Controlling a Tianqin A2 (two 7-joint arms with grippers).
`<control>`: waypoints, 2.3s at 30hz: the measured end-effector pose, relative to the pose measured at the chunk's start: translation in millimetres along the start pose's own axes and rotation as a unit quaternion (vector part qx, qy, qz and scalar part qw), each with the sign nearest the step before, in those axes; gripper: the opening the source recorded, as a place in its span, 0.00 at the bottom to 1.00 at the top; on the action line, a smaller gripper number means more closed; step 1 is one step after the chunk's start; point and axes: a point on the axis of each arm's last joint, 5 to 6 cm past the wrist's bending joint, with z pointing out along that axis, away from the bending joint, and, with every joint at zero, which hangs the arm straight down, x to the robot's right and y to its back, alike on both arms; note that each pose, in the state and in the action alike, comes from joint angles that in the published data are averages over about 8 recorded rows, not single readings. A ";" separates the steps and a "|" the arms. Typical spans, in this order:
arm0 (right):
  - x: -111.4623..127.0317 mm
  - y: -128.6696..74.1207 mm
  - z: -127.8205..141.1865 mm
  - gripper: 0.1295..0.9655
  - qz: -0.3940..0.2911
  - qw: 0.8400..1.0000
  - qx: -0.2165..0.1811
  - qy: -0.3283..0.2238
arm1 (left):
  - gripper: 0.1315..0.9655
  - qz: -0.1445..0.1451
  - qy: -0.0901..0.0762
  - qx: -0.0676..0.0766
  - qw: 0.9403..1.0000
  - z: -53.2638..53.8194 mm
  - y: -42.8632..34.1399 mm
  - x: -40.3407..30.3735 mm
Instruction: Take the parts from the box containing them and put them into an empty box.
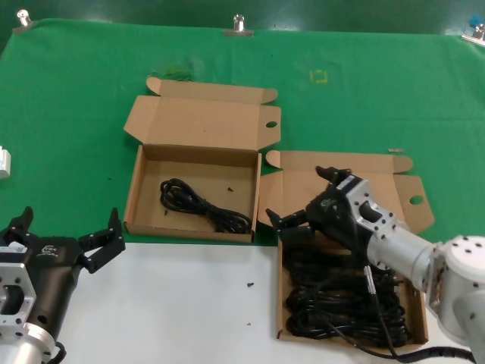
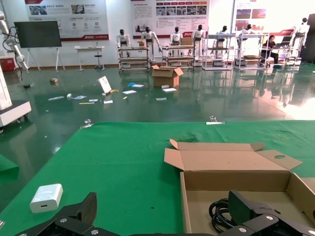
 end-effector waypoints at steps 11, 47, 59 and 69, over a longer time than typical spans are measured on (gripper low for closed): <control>-11.3 19.0 -33.6 1.00 0.039 0.996 0.004 0.077 | 0.99 0.000 0.000 0.000 1.000 0.0 0.0 0.0; -57.0 21.7 -164.9 1.00 0.147 0.950 0.056 0.271 | 1.00 0.000 0.000 0.000 1.000 0.0 0.0 0.0; -57.3 21.4 -165.7 1.00 0.147 0.949 0.057 0.272 | 1.00 0.000 0.000 0.000 1.000 0.0 0.0 0.0; -57.3 21.4 -165.7 1.00 0.147 0.949 0.057 0.272 | 1.00 0.000 0.000 0.000 1.000 0.0 0.0 0.0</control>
